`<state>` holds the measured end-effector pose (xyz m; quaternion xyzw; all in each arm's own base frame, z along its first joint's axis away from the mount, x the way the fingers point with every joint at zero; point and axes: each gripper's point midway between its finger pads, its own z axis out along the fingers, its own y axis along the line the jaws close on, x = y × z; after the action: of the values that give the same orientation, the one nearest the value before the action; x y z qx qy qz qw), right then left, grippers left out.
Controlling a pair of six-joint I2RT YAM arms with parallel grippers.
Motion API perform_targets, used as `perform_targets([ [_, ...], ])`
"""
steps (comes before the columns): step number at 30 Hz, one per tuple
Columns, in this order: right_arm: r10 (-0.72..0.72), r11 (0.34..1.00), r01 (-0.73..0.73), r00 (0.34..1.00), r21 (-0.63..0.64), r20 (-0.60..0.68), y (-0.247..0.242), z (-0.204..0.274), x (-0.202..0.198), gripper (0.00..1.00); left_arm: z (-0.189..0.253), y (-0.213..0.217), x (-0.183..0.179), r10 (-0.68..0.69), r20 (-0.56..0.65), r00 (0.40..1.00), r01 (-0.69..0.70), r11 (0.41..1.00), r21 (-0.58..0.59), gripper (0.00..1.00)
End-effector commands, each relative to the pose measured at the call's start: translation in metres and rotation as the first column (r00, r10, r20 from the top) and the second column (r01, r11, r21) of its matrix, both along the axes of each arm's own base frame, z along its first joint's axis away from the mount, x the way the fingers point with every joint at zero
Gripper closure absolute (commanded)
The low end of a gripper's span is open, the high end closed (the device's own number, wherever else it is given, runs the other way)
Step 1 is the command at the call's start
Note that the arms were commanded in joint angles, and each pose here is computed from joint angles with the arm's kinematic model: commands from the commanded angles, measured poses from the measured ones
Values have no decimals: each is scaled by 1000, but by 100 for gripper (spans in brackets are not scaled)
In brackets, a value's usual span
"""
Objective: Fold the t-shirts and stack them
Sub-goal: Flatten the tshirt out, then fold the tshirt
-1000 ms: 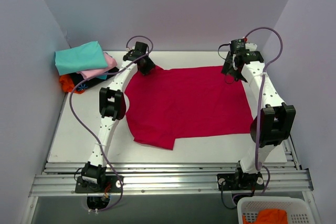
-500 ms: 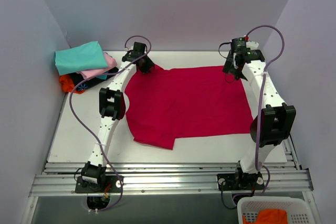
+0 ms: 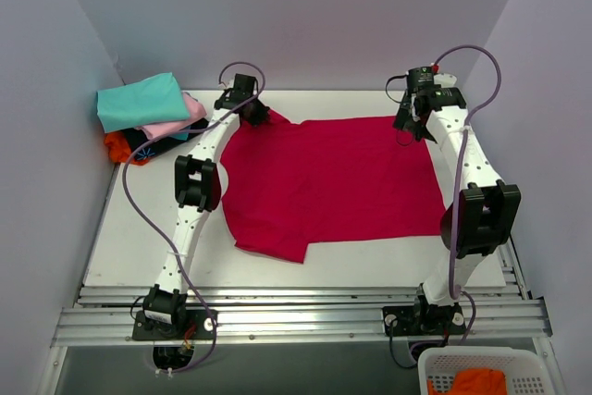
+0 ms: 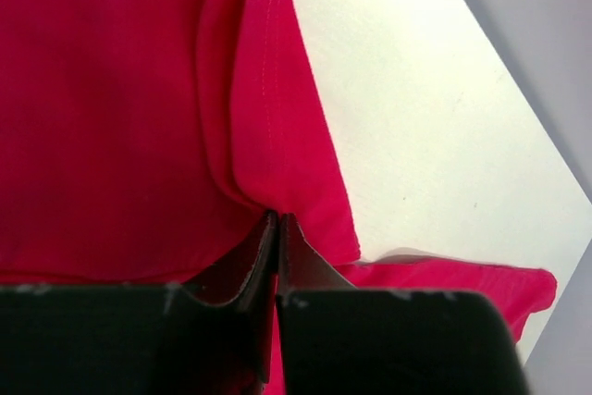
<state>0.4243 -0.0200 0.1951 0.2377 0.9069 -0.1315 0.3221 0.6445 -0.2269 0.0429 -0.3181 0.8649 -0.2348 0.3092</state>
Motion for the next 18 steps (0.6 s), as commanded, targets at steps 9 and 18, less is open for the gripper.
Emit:
perform_targets([
  [9, -49, 998, 47, 998, -41, -37, -16, -1, -10, 17, 80, 8, 53, 93, 255, 962, -45, 981, -189, 92],
  [18, -40, 996, 38, 999, -77, -36, -25, 22, -22, 17, 118, -10, 94, 360, 430, 828, 146, 602, -785, 30],
])
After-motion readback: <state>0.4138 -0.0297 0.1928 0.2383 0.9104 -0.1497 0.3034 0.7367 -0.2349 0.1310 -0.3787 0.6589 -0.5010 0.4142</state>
